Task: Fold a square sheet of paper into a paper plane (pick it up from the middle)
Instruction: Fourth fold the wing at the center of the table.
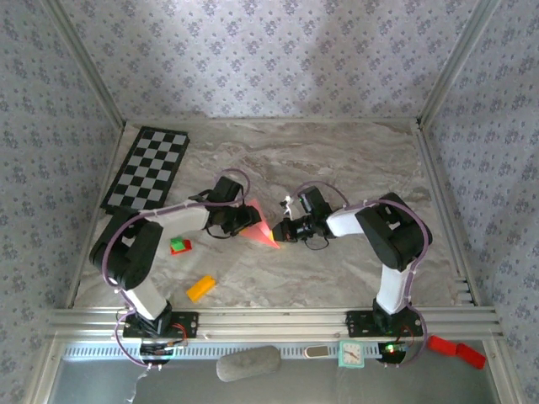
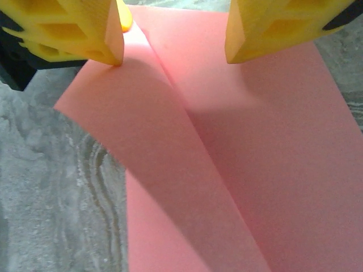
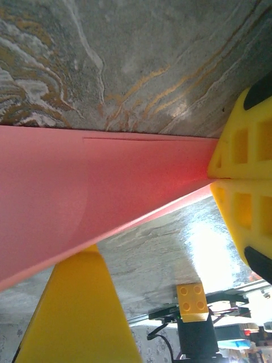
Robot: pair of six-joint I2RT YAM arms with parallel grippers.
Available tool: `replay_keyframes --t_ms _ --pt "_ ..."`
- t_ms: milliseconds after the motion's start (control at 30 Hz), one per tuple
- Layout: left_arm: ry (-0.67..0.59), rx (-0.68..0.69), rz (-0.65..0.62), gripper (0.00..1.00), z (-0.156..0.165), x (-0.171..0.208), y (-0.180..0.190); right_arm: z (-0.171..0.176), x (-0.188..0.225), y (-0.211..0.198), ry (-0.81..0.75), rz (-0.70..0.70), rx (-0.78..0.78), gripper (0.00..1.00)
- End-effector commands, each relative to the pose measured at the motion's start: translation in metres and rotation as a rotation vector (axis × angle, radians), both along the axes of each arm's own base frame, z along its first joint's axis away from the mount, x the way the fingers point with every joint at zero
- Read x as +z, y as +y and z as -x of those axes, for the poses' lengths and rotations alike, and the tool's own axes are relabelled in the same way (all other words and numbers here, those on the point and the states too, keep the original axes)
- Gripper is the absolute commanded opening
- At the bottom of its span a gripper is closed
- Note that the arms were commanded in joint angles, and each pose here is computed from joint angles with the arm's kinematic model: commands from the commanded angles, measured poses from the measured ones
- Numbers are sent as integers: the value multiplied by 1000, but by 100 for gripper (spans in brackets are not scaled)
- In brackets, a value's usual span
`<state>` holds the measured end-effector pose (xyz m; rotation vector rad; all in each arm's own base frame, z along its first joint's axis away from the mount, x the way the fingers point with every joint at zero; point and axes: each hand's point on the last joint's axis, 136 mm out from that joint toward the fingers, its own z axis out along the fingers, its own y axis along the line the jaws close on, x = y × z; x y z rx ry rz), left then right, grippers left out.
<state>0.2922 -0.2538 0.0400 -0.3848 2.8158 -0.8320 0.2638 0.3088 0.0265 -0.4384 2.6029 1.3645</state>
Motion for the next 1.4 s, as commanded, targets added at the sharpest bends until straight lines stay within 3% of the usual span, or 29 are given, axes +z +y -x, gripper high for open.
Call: replay_keyframes --t_ms 0,233,567,833,1367 --pt "2 -33 4 53 -1 -1 -9 -1 -1 1 34 -6 0 0" --pt "106 1 -113 55 10 -23 5 -3 1 0 26 0 -9 2" --pt "276 43 -284 55 29 -57 23 -12 25 -9 -95 -8 -60 23" --pt "325 57 -332 55 35 -67 28 -16 21 -19 -175 114 -96 32" --pt "373 48 -381 56 44 -81 34 -10 6 -4 -155 167 -26 28"
